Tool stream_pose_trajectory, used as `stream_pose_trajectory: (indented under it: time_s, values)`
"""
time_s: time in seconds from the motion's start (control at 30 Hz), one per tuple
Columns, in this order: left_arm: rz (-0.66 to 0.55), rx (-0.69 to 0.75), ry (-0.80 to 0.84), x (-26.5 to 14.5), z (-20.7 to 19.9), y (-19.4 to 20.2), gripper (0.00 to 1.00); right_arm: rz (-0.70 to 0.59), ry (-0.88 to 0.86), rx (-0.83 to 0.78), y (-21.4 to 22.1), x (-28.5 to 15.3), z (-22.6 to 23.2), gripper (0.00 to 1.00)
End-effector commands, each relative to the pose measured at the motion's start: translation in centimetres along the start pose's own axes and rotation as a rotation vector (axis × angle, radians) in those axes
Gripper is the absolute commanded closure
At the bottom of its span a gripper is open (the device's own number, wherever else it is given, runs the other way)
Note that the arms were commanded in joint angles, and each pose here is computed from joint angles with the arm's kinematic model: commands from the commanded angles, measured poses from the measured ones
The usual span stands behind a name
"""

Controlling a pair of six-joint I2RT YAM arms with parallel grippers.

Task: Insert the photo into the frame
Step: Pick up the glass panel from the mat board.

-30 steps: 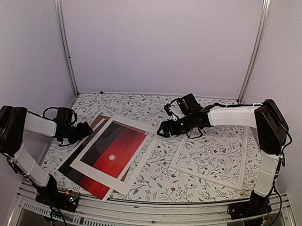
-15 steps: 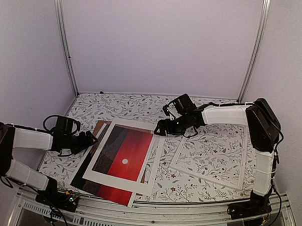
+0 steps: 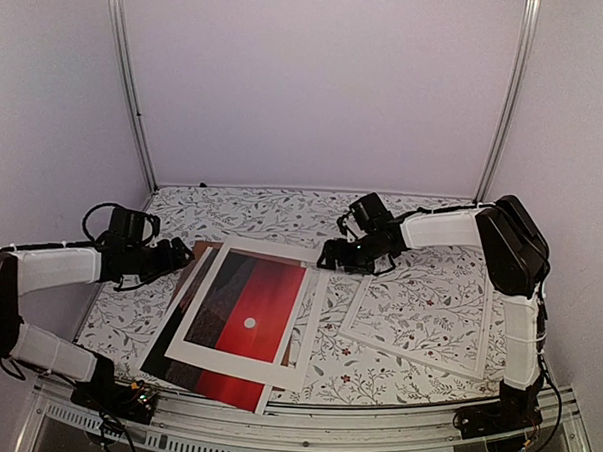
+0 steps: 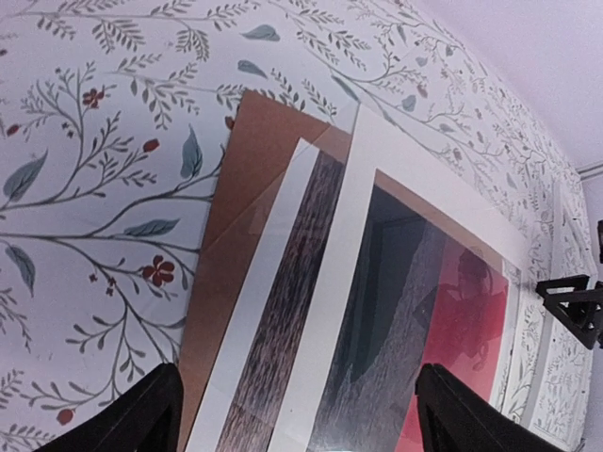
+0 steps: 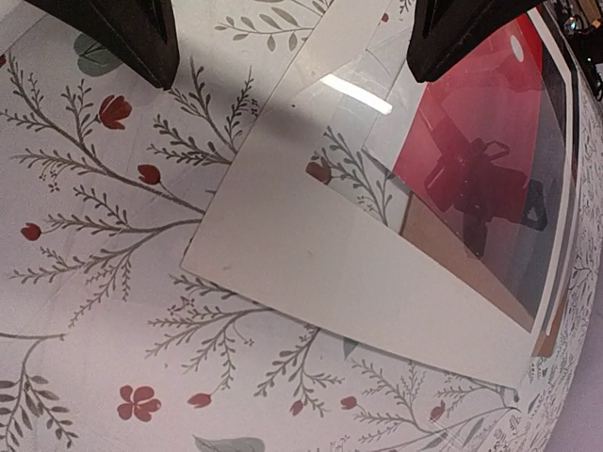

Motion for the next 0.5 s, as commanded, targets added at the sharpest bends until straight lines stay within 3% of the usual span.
stream_pose_trajectory:
  time_s: [0.0,0.23,0.47]
  values:
    - [-0.078,0.096,0.006,1.3,-1.2,-3.3,0.11,-0.024,-0.012,0.054,-0.8,0.8,-0.4,0.12]
    - [-0.073,0.238,0.012,6.8,-3.5,-9.2,0.04,-0.008,-0.057,0.107,-0.7,1.8,-0.4,0.12]
    - [0.105,0.278,0.072,14.3,-4.0,-10.1,0.04,-0.03,-0.102,0.162,-1.0,2.2,0.0,0.12]
Point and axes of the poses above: each gripper's point midway between its finger pads, its own x axis out along the fingers, its own z axis along the line the jaws close on, y = z × x, the point moved 6 cm from there along -x, back along the fingers
